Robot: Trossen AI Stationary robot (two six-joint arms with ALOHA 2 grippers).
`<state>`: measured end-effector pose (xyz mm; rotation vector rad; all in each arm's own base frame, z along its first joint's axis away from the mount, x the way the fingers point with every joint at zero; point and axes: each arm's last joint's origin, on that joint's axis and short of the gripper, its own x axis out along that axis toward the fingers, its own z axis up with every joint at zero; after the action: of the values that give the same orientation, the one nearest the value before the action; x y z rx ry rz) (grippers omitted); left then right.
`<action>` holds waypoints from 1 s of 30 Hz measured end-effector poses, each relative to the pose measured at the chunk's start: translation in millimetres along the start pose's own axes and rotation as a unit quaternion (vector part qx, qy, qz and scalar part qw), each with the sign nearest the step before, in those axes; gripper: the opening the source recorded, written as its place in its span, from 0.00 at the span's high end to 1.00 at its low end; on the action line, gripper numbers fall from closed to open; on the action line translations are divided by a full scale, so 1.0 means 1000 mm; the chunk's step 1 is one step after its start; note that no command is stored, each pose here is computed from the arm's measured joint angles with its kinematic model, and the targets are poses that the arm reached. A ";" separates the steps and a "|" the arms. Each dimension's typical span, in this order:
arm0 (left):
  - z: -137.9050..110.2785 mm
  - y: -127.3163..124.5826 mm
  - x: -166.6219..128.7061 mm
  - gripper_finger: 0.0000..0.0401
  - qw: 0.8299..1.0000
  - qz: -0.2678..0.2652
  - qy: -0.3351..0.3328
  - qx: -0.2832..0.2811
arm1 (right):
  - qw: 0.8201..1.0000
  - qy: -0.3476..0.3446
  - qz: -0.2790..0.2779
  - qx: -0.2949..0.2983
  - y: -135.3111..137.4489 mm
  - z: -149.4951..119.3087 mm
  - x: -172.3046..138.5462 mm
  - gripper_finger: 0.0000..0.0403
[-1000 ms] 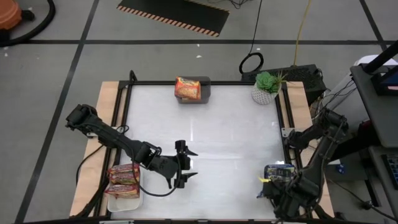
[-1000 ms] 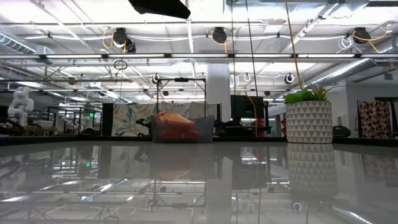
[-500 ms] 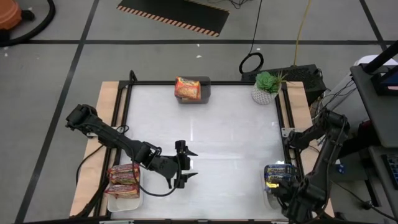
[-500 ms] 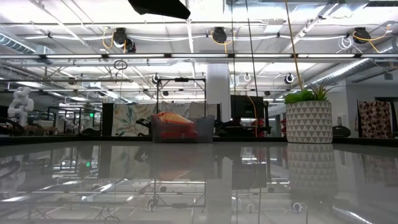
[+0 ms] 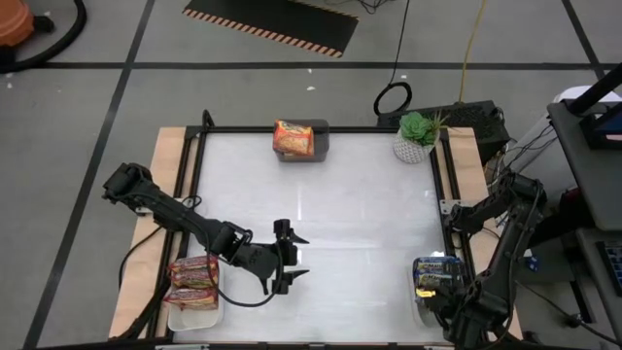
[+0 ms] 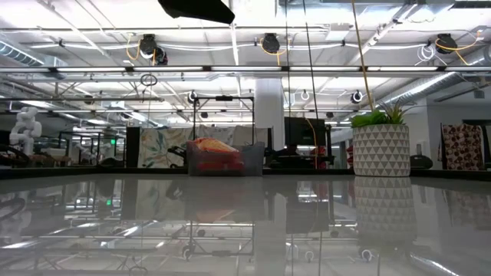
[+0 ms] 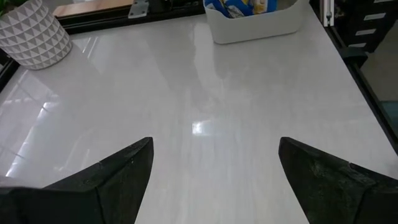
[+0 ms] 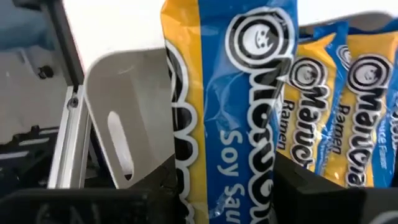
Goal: Sort Maruchan noodles
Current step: Put the blue noodle pack into the gray bin
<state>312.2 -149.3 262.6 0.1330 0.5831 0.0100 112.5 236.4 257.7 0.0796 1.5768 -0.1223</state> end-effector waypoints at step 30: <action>0.000 0.006 0.003 0.12 1.000 0.008 0.004 -0.012 | 1.000 0.010 0.004 0.020 -0.010 -0.004 -0.003 0.47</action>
<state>314.6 -143.4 262.1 0.1146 0.5903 0.0337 107.0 227.0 261.3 0.1188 1.5944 -0.1458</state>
